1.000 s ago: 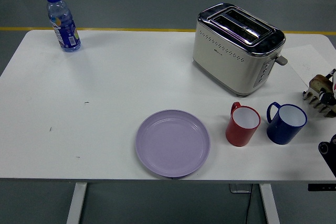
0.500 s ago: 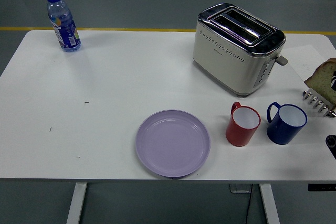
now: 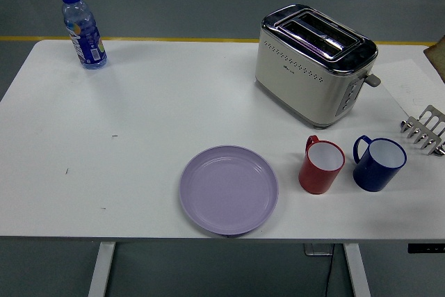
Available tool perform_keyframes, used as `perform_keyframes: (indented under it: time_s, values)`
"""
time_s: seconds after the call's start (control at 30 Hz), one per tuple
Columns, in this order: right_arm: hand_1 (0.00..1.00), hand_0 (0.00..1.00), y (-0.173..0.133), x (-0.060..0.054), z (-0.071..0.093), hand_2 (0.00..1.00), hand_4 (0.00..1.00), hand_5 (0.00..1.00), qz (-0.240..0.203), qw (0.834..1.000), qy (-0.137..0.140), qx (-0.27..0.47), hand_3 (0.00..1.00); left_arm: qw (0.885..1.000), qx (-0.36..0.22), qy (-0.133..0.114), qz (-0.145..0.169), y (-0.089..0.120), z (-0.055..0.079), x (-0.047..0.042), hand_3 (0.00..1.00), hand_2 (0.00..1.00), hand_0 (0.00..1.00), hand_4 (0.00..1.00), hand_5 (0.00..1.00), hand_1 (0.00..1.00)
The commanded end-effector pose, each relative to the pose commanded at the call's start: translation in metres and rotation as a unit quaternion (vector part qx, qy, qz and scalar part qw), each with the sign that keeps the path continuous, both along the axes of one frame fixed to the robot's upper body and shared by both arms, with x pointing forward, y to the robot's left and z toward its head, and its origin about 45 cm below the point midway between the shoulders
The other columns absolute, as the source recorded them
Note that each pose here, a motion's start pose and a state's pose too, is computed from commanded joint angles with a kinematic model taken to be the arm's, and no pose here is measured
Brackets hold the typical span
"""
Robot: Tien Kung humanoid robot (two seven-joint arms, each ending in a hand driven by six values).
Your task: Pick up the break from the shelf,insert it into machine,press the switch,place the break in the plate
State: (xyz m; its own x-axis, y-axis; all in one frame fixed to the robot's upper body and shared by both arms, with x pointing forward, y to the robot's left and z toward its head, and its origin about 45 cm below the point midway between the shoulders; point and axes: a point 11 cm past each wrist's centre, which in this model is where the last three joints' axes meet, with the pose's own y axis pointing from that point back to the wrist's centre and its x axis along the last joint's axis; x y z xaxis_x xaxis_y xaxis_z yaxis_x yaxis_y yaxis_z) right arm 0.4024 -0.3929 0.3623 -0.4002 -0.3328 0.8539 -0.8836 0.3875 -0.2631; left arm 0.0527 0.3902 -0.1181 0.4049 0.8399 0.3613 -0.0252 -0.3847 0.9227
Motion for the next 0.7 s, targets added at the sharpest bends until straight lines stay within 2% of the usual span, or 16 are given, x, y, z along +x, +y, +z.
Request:
perform_keyframes:
  time_s: [0.2,0.3,0.43,0.47,0.7]
  values:
    - [0.301,0.239,0.016,0.01,0.037,0.381,0.545,0.002,0.035,0.999,-0.031,0.008,0.49,1.0,0.0,0.0,-0.001,0.0,0.0,0.0006,0.567,0.446,0.604,0.328,0.968,0.467]
    - [0.301,0.239,0.026,0.017,0.05,0.381,0.545,0.002,0.051,0.998,-0.034,0.004,0.49,1.0,0.0,0.001,-0.002,-0.001,0.0,0.0008,0.567,0.446,0.604,0.328,0.968,0.467]
    - [0.3,0.232,0.035,0.022,0.057,0.38,0.552,0.002,0.063,0.997,-0.035,0.001,0.489,1.0,0.0,0.002,-0.002,-0.001,0.0,0.0006,0.567,0.446,0.604,0.327,0.968,0.467]
    - [0.3,0.232,0.043,0.028,0.059,0.38,0.552,0.002,0.077,0.997,-0.03,0.004,0.489,1.0,0.0,0.003,-0.001,-0.001,0.0,-0.0004,0.567,0.446,0.604,0.327,0.968,0.467]
    - [0.301,0.242,0.078,0.043,0.07,0.379,0.549,0.002,0.119,0.992,-0.026,-0.009,0.489,1.0,0.001,0.004,-0.002,-0.001,0.0,-0.0009,0.567,0.446,0.604,0.33,0.968,0.467]
